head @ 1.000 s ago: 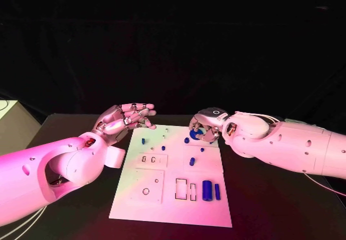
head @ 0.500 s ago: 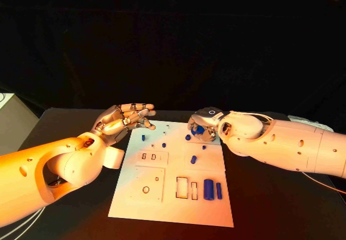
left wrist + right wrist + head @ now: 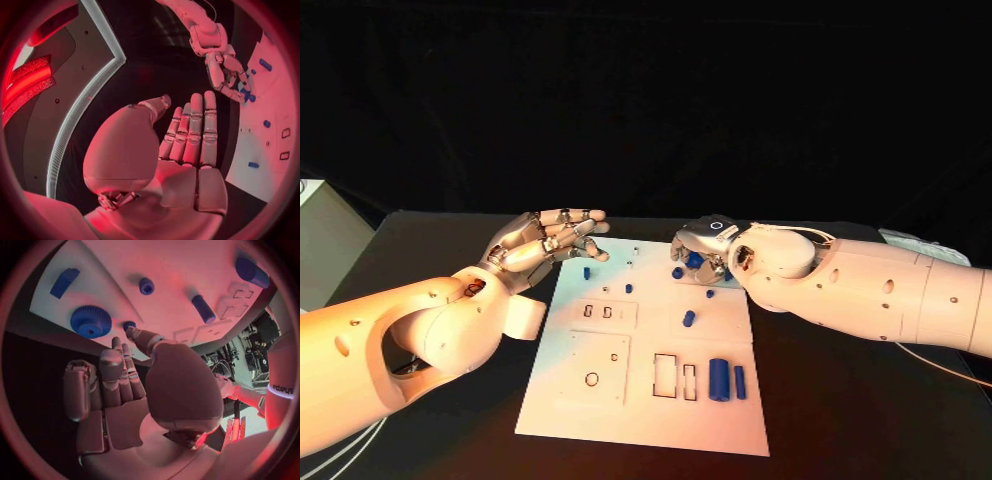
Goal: Assemble the parts on the task board
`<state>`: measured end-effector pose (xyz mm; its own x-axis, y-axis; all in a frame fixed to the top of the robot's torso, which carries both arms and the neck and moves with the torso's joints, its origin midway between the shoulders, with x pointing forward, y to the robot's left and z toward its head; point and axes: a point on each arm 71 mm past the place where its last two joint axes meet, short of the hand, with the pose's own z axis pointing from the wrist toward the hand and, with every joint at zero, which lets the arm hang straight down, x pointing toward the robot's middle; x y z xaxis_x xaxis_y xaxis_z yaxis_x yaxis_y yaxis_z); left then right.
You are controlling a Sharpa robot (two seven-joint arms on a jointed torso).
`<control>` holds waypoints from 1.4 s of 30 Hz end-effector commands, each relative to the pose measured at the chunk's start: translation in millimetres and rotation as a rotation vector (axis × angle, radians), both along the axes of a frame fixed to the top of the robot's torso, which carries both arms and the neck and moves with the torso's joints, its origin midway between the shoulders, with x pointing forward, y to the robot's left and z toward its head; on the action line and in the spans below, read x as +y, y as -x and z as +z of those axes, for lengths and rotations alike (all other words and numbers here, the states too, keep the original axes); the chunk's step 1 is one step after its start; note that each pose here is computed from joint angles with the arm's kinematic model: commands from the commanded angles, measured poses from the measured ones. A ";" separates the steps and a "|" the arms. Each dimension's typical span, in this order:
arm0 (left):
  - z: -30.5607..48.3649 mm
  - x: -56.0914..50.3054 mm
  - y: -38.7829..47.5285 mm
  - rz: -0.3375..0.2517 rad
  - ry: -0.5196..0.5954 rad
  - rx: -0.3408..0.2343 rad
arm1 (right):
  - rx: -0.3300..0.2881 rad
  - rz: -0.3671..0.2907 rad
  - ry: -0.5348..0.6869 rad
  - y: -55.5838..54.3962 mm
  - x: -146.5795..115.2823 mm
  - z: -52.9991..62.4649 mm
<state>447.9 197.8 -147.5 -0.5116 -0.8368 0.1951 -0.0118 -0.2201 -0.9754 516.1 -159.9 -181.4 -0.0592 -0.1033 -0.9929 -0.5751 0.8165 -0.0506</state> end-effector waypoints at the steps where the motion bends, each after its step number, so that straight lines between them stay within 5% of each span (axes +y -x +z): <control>1: 1.7 -1.8 0.3 -0.020 0.008 -0.007 | 0.007 0.007 0.023 0.9 1.6 -1.6; 23: 2.4 -1.0 -0.7 -0.015 0.006 -0.010 | 0.025 0.022 0.030 1.8 7.5 -5.3; 42: 1.9 0.0 -1.4 -0.015 0.003 -0.006 | -0.016 0.009 -0.094 3.9 8.3 1.9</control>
